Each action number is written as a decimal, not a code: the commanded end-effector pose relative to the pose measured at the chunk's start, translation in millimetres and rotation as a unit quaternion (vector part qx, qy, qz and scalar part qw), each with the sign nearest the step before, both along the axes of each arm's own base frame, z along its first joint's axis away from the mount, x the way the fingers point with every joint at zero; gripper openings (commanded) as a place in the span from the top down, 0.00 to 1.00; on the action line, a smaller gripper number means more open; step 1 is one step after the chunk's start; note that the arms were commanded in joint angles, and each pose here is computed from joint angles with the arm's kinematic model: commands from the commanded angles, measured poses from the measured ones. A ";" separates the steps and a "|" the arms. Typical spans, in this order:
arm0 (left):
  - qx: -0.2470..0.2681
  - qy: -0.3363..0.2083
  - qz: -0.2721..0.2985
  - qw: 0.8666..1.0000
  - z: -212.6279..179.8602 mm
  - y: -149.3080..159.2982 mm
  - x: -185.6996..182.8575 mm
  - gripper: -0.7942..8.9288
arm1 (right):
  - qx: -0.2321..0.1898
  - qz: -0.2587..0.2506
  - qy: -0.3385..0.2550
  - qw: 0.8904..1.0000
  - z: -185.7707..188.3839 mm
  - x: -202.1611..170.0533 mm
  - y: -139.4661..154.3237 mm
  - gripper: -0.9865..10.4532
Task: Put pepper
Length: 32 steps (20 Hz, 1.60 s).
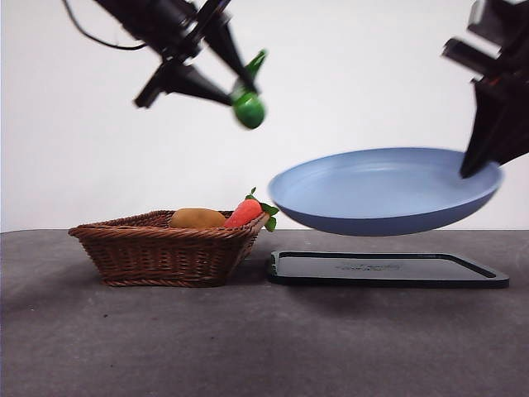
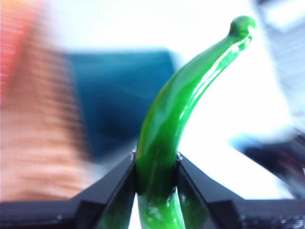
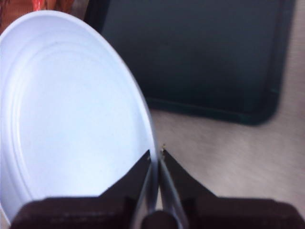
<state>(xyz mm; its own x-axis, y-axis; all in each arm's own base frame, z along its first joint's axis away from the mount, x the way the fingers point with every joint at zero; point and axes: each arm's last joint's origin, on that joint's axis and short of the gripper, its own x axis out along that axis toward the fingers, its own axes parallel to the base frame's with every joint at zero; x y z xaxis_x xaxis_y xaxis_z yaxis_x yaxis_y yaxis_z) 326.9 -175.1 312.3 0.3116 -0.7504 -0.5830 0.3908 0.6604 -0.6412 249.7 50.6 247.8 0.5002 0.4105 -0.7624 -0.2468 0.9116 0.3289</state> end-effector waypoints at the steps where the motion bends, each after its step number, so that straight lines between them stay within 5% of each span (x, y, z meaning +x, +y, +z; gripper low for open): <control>1: 0.015 -0.011 -0.042 0.999 -2.8 -21.1 -7.2 0.79 | 0.049 -0.003 0.011 0.999 -2.1 10.5 5.4 0.91; 4: 0.088 -0.051 -0.052 0.993 -9.8 -46.2 -21.7 0.79 | 0.061 0.006 0.015 0.998 -3.7 11.4 12.2 0.91; 8: 0.112 -0.036 -0.085 0.989 -29.3 -66.0 -26.3 0.79 | 0.064 0.015 0.022 0.998 -3.9 9.2 19.4 0.91; 20: 0.214 -0.031 -0.093 0.972 -47.7 -72.8 -35.8 0.74 | 0.093 0.043 0.041 0.994 -3.4 3.7 35.8 0.91; 32: 0.194 -0.035 -0.112 0.974 -39.5 -76.5 -44.2 0.65 | 0.086 0.046 0.075 0.992 -6.9 -2.6 38.9 0.91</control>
<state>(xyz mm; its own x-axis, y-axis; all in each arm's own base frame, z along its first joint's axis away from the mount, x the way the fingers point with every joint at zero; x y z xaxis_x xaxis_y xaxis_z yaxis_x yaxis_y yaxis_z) 283.0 -246.8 268.6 0.2124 -0.5174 -0.8290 0.5637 0.7578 -0.3286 243.8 87.2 237.7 0.3357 0.5669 -0.7522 -0.2577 0.8234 0.5055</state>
